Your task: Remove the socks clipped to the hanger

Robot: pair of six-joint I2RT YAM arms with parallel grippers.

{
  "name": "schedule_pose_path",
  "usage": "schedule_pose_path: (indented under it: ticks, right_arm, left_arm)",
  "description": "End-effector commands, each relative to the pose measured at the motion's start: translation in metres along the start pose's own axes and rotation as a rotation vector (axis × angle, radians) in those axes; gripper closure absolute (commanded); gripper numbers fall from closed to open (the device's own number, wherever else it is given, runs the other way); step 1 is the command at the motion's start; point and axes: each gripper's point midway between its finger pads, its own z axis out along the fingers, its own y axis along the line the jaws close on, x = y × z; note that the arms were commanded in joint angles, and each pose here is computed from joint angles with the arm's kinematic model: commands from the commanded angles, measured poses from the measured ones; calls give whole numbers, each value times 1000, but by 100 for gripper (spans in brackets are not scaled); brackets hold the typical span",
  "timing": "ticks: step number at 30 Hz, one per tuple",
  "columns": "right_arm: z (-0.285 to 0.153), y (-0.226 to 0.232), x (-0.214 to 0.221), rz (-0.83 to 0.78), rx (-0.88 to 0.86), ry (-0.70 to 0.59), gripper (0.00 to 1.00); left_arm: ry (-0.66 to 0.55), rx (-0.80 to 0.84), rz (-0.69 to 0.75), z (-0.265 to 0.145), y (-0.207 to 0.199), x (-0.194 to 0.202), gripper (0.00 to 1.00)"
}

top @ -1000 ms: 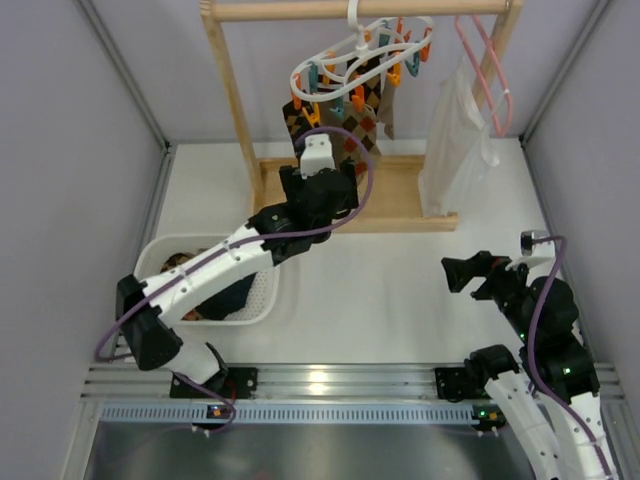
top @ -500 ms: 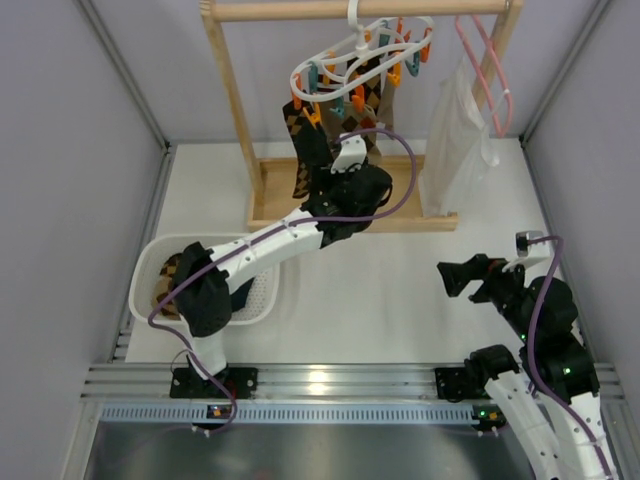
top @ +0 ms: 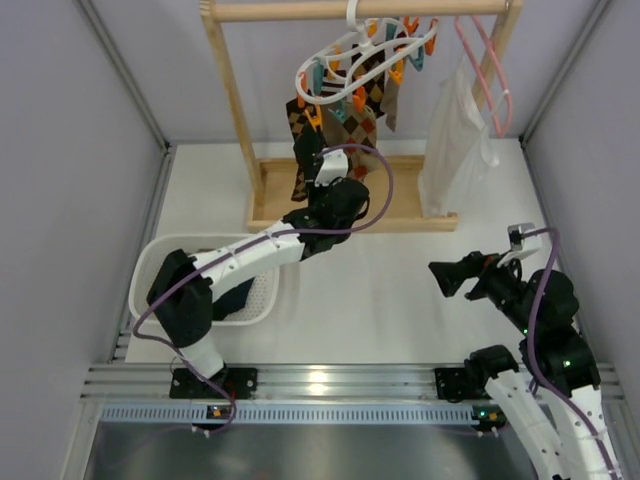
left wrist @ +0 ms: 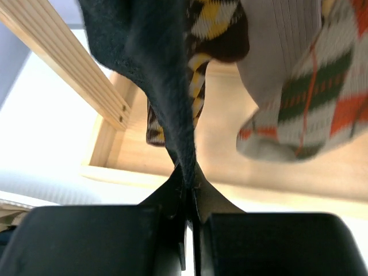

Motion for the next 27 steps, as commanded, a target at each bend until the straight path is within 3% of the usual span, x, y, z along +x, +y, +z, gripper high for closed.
schedule_pose_path:
  ticks: [1, 3, 8, 12, 14, 15, 16, 19, 21, 22, 27]
  right_arm:
    - [-2, 46, -51, -5, -180, -105, 1]
    - [-3, 66, -69, 16, -262, -133, 0]
    - [19, 100, -114, 72, -382, -126, 1]
    - [50, 121, -145, 58, -390, -104, 10]
    - [71, 127, -165, 35, -308, -102, 12]
    - [92, 140, -154, -12, -308, -42, 14]
    - [90, 146, -176, -47, -262, -80, 15]
    - [114, 183, -185, -79, -286, -52, 23]
    - [142, 195, -168, -117, -265, 13, 28]
    - [142, 205, -183, -124, -266, -22, 29]
    - [187, 231, -177, -179, -238, -5, 38]
  left_arm:
    - [-42, 156, -159, -25, 3, -32, 100]
    - [-30, 186, -148, -30, 9, -17, 100]
    - [-101, 313, -227, -54, 22, -41, 100]
    - [-150, 419, -254, -69, 23, -47, 100]
    - [-164, 481, -270, -75, 19, -43, 100]
    - [-176, 501, -286, -80, 21, -47, 100]
    - [-181, 528, -295, -83, 19, -45, 100]
    - [-194, 546, -325, -88, 22, -47, 100]
    - [-197, 561, -336, -90, 23, -44, 100]
    - [-203, 562, -349, -92, 25, -47, 100]
    - [-201, 578, -352, -95, 26, -46, 100]
